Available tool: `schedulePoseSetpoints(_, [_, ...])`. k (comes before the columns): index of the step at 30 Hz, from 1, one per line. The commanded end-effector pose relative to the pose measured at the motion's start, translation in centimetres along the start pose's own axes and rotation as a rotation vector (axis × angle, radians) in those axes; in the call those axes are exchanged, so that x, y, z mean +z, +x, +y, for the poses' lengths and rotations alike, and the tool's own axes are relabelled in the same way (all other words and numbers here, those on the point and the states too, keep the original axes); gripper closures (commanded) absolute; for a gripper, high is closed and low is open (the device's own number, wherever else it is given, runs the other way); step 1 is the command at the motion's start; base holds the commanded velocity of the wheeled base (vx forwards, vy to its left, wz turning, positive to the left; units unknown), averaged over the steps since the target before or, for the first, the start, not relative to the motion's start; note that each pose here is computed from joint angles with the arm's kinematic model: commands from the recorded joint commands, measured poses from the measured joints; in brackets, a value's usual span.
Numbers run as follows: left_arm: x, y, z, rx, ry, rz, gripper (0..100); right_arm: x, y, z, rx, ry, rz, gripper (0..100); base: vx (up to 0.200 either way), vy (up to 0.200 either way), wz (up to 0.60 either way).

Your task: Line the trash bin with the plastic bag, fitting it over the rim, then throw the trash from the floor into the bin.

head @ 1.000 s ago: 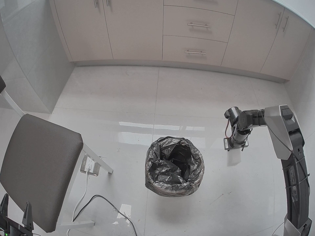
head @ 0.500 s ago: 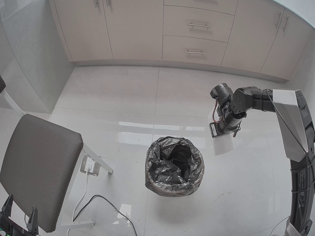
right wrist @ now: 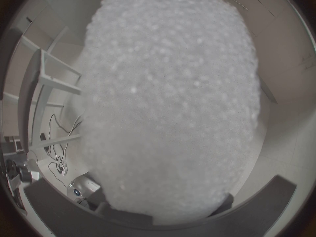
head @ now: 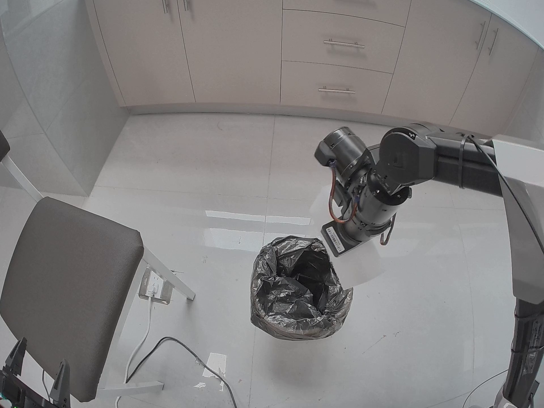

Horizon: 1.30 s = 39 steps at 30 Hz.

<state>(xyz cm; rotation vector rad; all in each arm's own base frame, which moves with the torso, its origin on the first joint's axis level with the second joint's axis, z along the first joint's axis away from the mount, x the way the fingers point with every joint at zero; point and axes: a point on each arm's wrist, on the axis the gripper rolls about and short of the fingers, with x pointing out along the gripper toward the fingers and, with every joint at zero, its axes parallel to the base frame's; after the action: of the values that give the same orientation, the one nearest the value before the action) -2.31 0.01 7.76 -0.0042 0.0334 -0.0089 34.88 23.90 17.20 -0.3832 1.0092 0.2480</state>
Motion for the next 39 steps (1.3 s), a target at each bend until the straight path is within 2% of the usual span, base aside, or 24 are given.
schedulePoseSetpoints(1, [-0.2, 0.0, 0.0, -0.003, 0.001, -0.009, 0, -0.4, 0.0, 2.6, 0.023, -0.056, 0.008, 100, 0.000, 0.000, 0.00])
schedulePoseSetpoints(9, [-0.2, 0.0, 0.0, 0.004, -0.020, -0.015, 0, -0.9, 2.6, 3.5, 0.012, -0.067, 0.063, 100, 0.000, 0.000, 0.00])
schedulePoseSetpoints(17, [-0.2, 0.0, 0.0, 0.004, 0.000, -0.015, 0, -1.5, 5.8, 5.0, 0.009, -0.078, 0.109, 100, 0.000, 0.000, 0.00])
schedulePoseSetpoints(23, [-0.2, 0.0, 0.0, 0.004, 0.000, -0.015, 0, -0.7, 7.2, 6.7, -0.021, -0.054, -0.005, 100, 0.000, 0.000, 0.00])
schedulePoseSetpoints(28, [-0.2, 0.0, 0.0, 0.004, 0.000, -0.015, 0, -0.8, 7.6, 7.0, -0.048, -0.071, -0.012, 100, 0.000, 0.000, 0.00])
schedulePoseSetpoints(34, [-0.2, 0.0, 0.0, 0.004, 0.000, -0.015, 0, -0.2, 8.2, 7.3, -0.045, -0.088, -0.073, 100, 0.000, 0.000, 0.00])
schedulePoseSetpoints(39, [-0.2, 0.0, 0.0, 0.004, 0.000, -0.015, 0, -0.1, 8.3, 7.4, -0.047, -0.088, -0.081, 100, 0.000, 0.000, 0.00])
